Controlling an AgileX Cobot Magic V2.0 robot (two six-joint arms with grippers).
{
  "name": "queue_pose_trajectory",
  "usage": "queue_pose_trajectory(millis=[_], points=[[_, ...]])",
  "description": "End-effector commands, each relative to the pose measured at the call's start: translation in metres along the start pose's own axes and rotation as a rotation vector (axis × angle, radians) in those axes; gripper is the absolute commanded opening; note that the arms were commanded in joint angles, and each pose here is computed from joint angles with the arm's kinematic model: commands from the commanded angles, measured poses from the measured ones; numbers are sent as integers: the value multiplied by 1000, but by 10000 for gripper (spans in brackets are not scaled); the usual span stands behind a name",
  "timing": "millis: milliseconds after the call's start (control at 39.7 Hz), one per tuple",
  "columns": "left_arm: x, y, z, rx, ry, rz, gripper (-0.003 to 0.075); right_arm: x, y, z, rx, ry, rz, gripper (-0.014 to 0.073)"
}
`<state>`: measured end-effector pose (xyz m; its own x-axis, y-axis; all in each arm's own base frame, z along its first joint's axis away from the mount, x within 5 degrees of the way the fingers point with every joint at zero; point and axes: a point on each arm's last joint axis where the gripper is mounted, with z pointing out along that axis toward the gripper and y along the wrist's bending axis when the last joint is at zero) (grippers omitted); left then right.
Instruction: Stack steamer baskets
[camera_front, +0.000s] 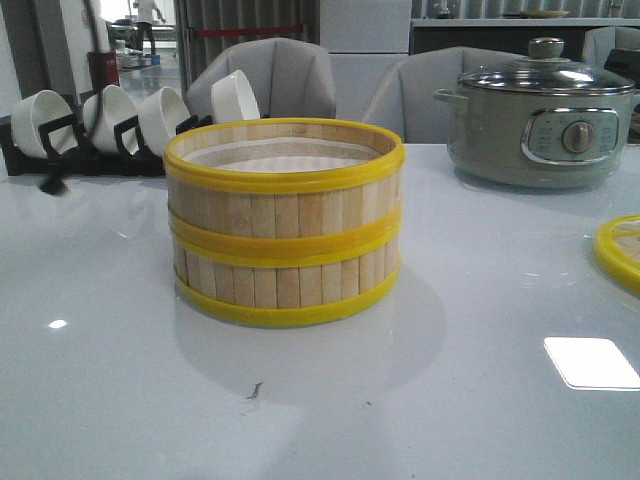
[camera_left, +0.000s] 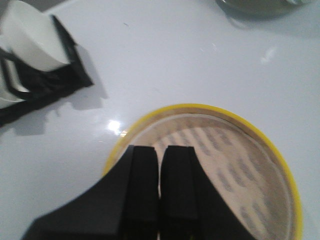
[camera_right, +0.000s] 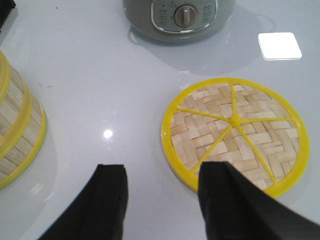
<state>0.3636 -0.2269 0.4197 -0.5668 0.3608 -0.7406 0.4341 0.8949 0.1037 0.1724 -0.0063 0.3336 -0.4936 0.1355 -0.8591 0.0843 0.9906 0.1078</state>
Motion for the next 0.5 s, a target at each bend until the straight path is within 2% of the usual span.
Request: queue_pose_trajectory(millis=[0, 151, 277, 378, 479], points=[[-18, 51, -83, -86, -202, -96, 83, -17, 2, -3, -7, -101, -1, 435], [-5, 103, -138, -203, -274, -186, 83, -17, 1, -1, -7, -99, -1, 435], [17, 130, -169, -282, -316, -269, 83, -18, 2, -2, -8, -111, -1, 433], [42, 140, -187, -318, -339, -333, 83, -19, 2, -2, -8, -117, -1, 433], [74, 134, -195, -322, -348, -334, 83, -19, 2, -2, -8, -119, -1, 433]])
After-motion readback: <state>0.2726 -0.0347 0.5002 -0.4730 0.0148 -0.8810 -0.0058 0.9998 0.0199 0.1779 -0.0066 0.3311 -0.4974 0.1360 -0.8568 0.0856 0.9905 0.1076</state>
